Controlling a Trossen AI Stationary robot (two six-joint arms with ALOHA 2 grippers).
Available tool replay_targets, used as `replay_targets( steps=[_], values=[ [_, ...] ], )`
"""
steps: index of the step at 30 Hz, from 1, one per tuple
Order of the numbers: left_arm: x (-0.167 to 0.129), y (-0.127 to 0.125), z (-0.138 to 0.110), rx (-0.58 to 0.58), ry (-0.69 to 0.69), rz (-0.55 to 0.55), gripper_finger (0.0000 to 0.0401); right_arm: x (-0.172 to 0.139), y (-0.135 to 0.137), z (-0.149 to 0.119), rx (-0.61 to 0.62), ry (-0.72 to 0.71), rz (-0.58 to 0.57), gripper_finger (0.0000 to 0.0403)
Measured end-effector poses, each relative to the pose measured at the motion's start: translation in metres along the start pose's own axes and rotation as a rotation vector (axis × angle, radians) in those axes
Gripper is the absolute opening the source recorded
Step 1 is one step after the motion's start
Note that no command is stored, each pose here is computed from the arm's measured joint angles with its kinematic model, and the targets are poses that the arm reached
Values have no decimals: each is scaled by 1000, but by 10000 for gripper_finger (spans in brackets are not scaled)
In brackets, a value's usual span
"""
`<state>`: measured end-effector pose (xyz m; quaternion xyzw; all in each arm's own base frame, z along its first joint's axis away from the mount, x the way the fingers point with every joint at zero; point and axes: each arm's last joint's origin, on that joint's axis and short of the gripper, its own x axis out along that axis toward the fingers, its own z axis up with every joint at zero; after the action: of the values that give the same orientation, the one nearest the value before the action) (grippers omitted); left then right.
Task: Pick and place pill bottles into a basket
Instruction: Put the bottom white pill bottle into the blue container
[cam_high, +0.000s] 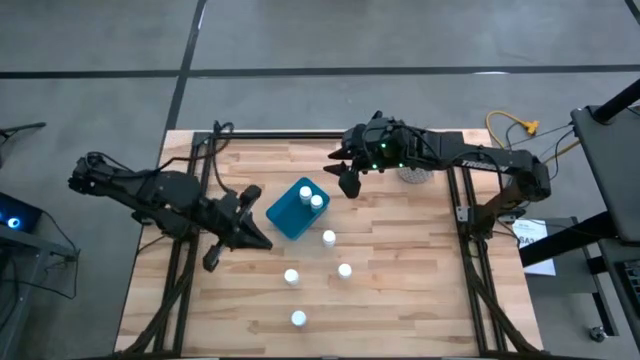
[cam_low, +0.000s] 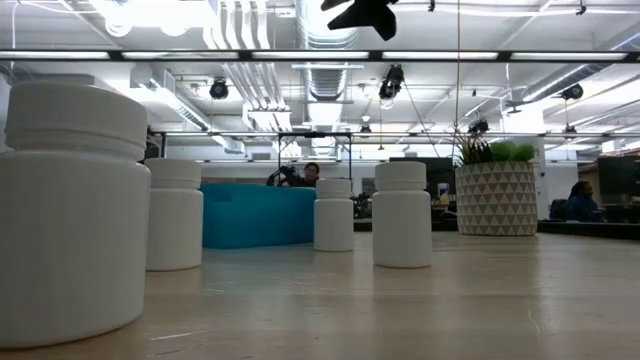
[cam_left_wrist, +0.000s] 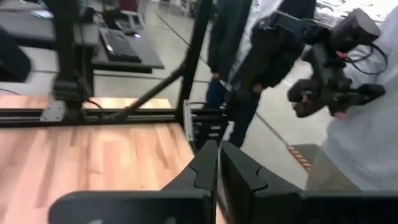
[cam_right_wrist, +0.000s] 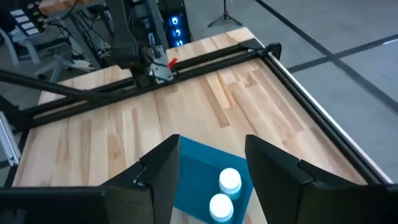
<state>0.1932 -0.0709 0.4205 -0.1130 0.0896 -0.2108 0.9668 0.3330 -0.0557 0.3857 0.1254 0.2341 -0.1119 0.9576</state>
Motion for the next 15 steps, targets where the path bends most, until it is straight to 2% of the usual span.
replay_targets(
  steps=[3, 11, 15],
  values=[
    [4, 0, -2, -9, 19, -20, 30, -1, 0, 1, 0, -8, -5, 173],
    [17, 4, -15, -79, 134, -6, 161, -2, 0, 1, 0, -10, -13, 172],
    [28, 4, -21, -86, 201, -28, 207, -3, 0, 1, 0, -5, -14, 173]
  ],
)
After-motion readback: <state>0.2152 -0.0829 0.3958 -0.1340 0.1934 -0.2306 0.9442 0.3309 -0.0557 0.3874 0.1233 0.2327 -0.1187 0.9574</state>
